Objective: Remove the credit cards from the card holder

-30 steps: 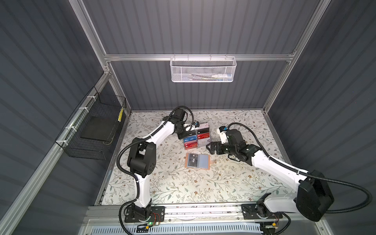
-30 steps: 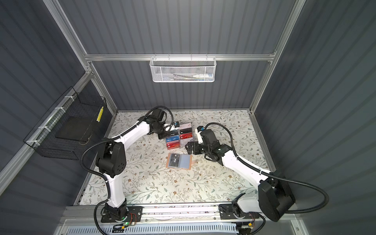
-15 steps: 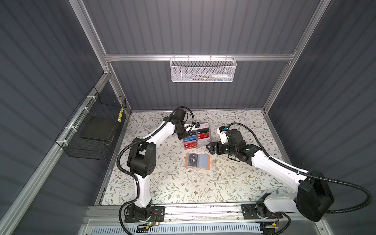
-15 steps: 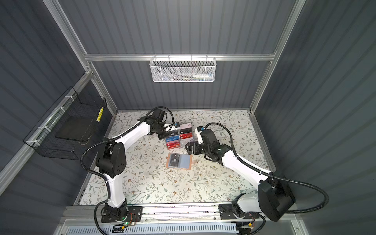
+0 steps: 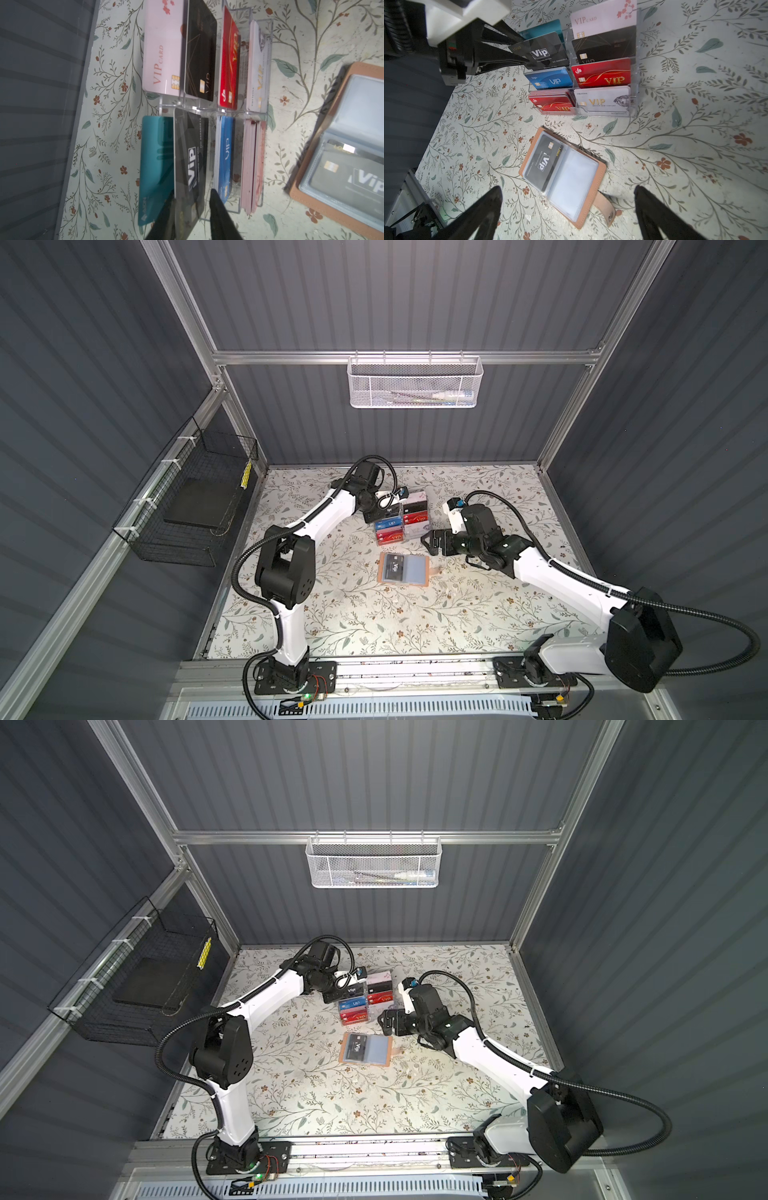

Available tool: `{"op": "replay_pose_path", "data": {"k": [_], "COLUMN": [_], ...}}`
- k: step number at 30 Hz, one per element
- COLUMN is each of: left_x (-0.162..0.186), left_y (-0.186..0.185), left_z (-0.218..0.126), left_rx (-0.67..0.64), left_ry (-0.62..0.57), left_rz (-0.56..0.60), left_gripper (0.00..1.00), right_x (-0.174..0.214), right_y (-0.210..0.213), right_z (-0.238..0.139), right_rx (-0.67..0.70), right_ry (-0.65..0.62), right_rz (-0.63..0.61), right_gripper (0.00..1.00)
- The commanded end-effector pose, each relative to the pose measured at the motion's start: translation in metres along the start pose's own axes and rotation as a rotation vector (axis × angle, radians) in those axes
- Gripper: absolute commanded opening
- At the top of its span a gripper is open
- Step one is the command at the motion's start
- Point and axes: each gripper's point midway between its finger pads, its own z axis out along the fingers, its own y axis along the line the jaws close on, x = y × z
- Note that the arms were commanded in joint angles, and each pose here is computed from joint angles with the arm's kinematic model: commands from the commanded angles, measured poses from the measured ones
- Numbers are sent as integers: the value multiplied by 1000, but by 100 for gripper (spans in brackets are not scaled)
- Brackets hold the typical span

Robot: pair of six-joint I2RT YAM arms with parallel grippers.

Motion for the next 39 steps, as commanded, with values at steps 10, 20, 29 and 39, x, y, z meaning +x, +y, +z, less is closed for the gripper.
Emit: {"op": "replay_pose_path", "data": {"k": [10, 20, 29, 39], "left_x": [-2, -11, -4, -2], "left_y": [-10, -9, -8, -10], "left_z": [-7, 1, 3, 2], "left_rx": [-23, -26, -26, -18], "left_ry": [-42, -104, -141, -192], "left_rz": [-14, -18, -60, -103], "left_gripper": [37, 37, 36, 35], "right_x": [-8, -47, -76, -91], "right_y": [-6, -25, -28, -29], "right_z": [3, 39, 82, 104], "right_rx": [36, 188, 188, 188], "right_ry": [-51, -65, -81, -80], "right_rz": [6, 53, 139, 171], "right_gripper": [99, 99, 99, 99]}}
